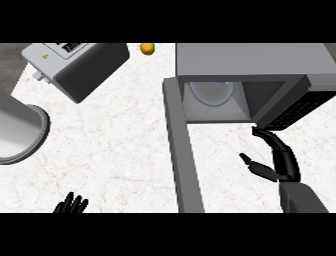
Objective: Pick up the milk, place it into the microwave and close the microwave
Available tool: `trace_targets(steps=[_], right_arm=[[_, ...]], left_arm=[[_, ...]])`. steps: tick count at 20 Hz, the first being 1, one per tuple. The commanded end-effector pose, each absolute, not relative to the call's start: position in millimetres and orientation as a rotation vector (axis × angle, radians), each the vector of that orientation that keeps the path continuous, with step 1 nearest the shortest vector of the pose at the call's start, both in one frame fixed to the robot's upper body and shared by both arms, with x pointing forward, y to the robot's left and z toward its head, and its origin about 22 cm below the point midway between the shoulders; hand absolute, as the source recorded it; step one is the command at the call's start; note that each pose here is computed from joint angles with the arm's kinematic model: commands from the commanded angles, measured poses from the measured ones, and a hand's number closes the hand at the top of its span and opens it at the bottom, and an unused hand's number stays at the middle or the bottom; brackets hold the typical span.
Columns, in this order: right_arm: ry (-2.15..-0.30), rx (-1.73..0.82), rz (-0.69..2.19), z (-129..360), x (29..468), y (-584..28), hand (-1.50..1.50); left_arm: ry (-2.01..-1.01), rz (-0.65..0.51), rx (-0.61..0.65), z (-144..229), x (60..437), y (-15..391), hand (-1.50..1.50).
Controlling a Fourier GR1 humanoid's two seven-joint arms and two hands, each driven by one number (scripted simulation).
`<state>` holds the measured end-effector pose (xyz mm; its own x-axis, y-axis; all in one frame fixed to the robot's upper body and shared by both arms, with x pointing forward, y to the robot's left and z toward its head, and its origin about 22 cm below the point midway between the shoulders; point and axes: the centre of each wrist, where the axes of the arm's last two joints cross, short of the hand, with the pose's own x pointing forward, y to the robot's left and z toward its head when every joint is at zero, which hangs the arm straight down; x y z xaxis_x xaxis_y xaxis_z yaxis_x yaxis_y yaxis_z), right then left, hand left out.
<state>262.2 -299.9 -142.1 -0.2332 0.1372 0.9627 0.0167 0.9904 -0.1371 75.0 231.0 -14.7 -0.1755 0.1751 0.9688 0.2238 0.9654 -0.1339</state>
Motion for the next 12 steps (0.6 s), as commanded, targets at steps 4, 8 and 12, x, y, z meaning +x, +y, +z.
trace_targets(steps=[4,8,12], right_arm=[[-1.828,-0.120,0.090,-133,237,-337,-1.50],[-1.841,-0.159,-0.007,-129,213,-383,-1.50],[-1.852,-0.165,-0.065,-126,195,-401,-1.50]], left_arm=[[-1.701,-0.255,-0.352,-27,109,208,1.50],[-1.702,-0.344,-0.347,-19,131,191,1.50],[-1.702,-0.341,-0.376,-31,143,146,1.50]])
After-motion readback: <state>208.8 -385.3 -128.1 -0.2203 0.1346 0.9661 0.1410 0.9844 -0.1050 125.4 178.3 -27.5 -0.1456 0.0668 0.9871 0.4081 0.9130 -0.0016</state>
